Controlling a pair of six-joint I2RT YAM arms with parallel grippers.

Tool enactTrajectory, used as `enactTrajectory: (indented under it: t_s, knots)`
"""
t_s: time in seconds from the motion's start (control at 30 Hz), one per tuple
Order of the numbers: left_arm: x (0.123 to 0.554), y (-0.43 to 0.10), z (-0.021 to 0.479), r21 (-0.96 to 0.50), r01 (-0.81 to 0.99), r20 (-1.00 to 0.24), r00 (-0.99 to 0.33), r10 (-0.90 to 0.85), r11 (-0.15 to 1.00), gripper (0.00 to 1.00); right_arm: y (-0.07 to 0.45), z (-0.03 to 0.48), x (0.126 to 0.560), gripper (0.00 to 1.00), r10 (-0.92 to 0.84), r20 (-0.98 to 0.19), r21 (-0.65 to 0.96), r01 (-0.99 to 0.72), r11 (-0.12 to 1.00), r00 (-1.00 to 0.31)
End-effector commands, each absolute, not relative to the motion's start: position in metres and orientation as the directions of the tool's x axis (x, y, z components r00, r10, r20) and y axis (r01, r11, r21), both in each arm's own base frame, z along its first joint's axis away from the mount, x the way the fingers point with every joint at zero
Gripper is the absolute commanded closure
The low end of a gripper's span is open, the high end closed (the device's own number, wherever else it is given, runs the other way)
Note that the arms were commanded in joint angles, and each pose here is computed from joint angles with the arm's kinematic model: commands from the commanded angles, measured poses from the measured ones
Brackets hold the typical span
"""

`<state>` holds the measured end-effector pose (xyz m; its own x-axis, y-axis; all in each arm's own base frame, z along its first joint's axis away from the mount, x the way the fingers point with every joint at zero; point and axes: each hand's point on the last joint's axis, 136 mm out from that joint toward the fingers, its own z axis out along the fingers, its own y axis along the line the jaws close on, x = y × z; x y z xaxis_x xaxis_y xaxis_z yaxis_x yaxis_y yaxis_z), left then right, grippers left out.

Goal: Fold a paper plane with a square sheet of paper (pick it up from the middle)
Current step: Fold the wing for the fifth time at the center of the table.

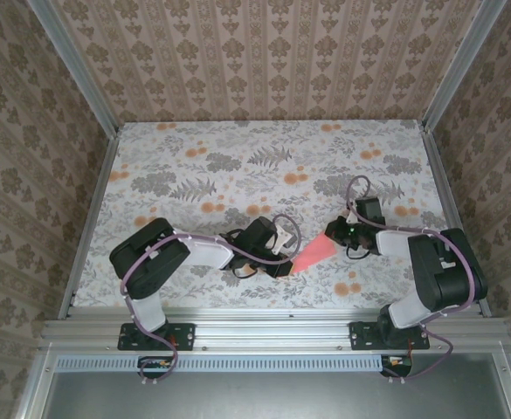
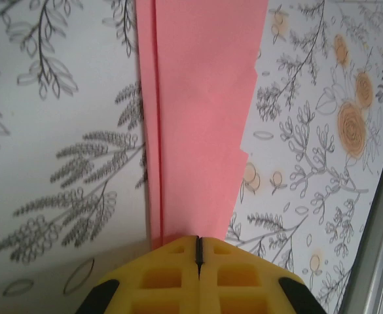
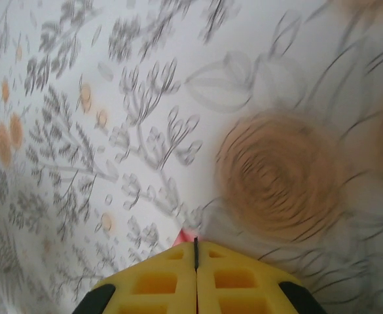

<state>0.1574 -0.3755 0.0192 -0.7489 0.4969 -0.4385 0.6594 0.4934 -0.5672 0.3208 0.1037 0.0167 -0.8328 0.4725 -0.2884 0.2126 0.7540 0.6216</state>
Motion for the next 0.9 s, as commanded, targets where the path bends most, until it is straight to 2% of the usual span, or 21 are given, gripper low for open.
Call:
enactTrajectory:
  t_s: [0.0, 0.23, 0.37, 0.63, 0.87]
  knots:
    - [0.116, -0.318, -0.031, -0.498, 0.575, -0.158, -0.797, 0.583, 0.649, 1.0, 0.086, 0.021, 0.332, 0.92, 0.479, -0.333, 0.586, 0.22, 0.78, -0.812]
    - [0.124, -0.34, -0.007, -0.514, 0.599, -0.214, -0.783, 0.584, 0.614, 0.95, 0.087, 0.042, 0.331, 0.91, 0.464, -0.354, 0.604, 0.181, 0.776, -0.812]
    - [0.133, -0.357, 0.015, -0.527, 0.612, -0.268, -0.778, 0.568, 0.589, 0.87, 0.093, 0.054, 0.322, 0.88, 0.444, -0.344, 0.623, 0.153, 0.767, -0.827]
    - [0.146, -0.375, 0.061, -0.501, 0.661, -0.371, -0.748, 0.551, 0.559, 0.68, 0.101, 0.066, 0.293, 0.75, 0.41, -0.321, 0.652, 0.114, 0.749, -0.854]
    - [0.148, -0.368, 0.062, -0.375, 0.723, -0.368, -0.691, 0.623, 0.58, 0.57, 0.105, 0.065, 0.273, 0.65, 0.4, -0.31, 0.664, 0.104, 0.74, -0.863]
